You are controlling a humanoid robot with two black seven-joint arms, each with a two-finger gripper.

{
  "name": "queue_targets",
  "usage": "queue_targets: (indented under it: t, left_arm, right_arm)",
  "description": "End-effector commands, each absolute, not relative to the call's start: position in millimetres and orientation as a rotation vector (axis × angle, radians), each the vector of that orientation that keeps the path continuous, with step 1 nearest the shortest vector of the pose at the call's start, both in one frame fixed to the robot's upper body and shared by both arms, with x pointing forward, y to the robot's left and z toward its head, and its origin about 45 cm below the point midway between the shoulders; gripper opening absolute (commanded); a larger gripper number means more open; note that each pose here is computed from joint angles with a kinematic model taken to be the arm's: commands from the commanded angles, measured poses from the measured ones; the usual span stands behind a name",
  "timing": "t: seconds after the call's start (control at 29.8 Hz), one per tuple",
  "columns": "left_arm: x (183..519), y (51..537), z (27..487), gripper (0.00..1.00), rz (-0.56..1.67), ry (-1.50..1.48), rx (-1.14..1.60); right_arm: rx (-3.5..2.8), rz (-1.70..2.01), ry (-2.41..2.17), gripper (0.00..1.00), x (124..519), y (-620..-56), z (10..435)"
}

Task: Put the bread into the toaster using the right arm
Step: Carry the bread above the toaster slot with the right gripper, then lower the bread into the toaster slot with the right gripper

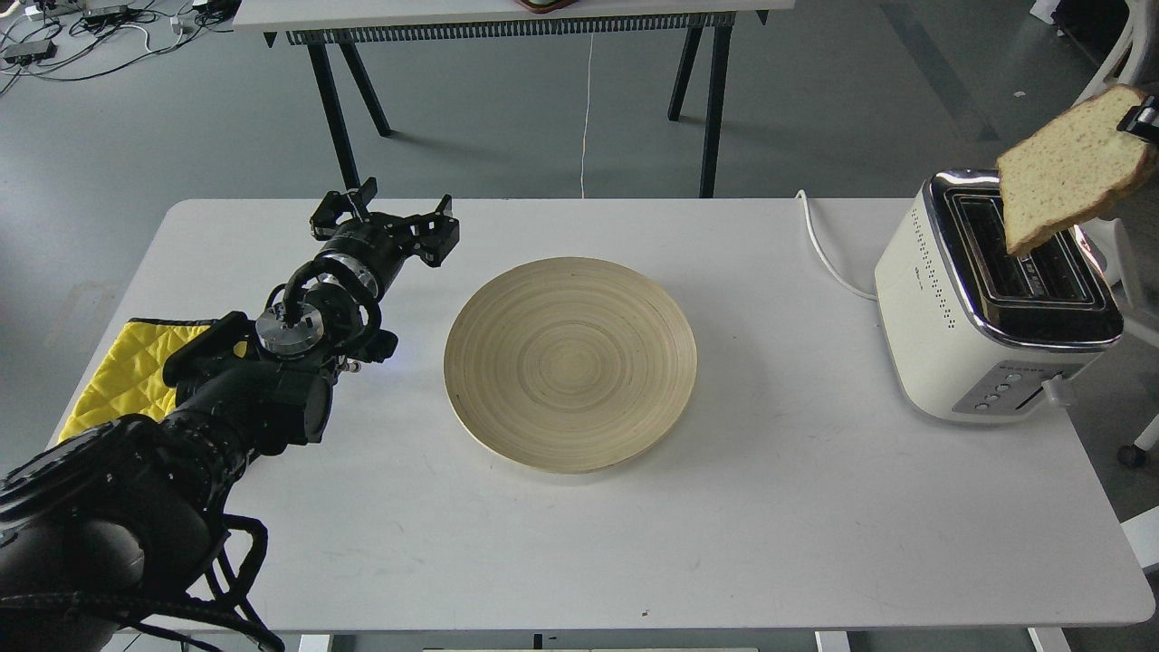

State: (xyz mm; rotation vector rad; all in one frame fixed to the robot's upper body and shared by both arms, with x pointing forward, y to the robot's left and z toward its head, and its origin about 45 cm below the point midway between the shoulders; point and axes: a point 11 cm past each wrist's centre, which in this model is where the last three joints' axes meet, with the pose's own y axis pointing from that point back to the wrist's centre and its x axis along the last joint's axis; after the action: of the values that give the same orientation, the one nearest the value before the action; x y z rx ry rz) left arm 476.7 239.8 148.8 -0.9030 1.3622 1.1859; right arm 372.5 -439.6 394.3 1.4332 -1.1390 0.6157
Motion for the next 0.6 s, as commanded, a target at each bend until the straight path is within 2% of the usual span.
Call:
queue_targets:
  t: [0.0,0.57]
  left_arm:
    - [476.7,239.7,148.8,1.00,1.186,1.362,-0.902]
    - [476.6,239.7,148.7,1.00,1.186,1.362,-0.902]
  right_arm:
    - [1.432,0.608,-1.131,0.00,371.8,-440.1,391.1]
    - [1.435,0.571,-1.080,0.00,368.1,-439.6,371.3]
